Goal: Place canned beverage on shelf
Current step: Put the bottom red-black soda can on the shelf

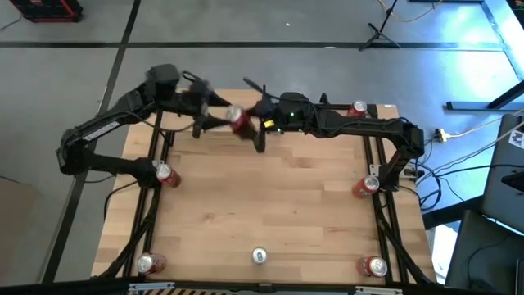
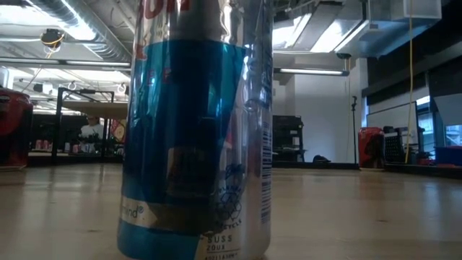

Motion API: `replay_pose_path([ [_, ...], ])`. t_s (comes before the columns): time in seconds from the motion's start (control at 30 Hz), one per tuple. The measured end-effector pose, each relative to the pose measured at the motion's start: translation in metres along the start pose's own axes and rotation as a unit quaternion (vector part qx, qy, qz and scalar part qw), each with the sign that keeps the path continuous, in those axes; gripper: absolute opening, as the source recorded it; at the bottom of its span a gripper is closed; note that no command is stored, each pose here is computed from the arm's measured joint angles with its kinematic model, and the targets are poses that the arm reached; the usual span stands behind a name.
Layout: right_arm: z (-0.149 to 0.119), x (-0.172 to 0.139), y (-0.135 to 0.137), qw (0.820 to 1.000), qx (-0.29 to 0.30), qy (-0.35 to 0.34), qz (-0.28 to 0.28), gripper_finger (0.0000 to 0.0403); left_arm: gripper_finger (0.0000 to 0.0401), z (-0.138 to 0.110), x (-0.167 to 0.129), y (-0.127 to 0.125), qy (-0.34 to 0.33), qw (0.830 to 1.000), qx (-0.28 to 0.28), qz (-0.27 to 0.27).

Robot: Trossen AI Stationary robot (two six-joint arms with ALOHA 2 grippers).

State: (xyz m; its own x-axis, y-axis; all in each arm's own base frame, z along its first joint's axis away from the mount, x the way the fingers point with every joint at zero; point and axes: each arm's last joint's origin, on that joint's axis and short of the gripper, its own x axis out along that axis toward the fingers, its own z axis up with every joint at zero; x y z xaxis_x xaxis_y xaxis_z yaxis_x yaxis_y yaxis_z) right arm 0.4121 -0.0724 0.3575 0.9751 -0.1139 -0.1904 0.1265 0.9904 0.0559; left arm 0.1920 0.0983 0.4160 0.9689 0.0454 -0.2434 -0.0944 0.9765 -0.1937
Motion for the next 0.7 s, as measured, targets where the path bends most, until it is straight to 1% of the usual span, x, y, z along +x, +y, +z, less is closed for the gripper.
replay_pose_path([
  [0.1,0.001,-0.001,-0.012,0.997,-0.010,-0.003,-0.070,0.0271,0.0319,0.000,-0.024,0.000,-0.007,0.996,-0.006,0.086],
  [0.2,-0.005,0.004,-0.027,0.993,-0.007,0.003,-0.117,0.0271,0.0321,-0.003,-0.046,-0.004,-0.011,0.985,-0.010,0.170],
  [0.27,-0.010,0.010,-0.035,0.990,-0.005,-0.001,-0.144,0.0271,0.0321,-0.005,-0.057,-0.009,-0.014,0.978,-0.011,0.207],
  [0.33,-0.014,0.016,-0.043,0.985,-0.001,-0.014,-0.170,0.0271,0.0321,-0.005,-0.067,-0.014,-0.025,0.972,-0.017,0.234],
  [0.47,-0.021,0.030,-0.049,0.977,0.013,-0.050,-0.206,0.0271,0.0322,-0.005,-0.079,-0.021,-0.051,0.964,-0.031,0.258],
  [0.57,-0.033,0.040,-0.050,0.972,0.022,-0.061,-0.225,0.0271,0.0322,-0.005,-0.084,-0.025,-0.061,0.965,-0.039,0.253],
  [0.63,-0.048,0.045,-0.052,0.970,0.040,-0.058,-0.234,0.0271,0.0322,-0.005,-0.085,-0.027,-0.063,0.965,-0.044,0.249],
  [0.7,-0.058,0.046,-0.053,0.968,0.057,-0.069,-0.235,0.0271,0.0322,-0.005,-0.084,-0.028,-0.062,0.967,-0.046,0.245],
])
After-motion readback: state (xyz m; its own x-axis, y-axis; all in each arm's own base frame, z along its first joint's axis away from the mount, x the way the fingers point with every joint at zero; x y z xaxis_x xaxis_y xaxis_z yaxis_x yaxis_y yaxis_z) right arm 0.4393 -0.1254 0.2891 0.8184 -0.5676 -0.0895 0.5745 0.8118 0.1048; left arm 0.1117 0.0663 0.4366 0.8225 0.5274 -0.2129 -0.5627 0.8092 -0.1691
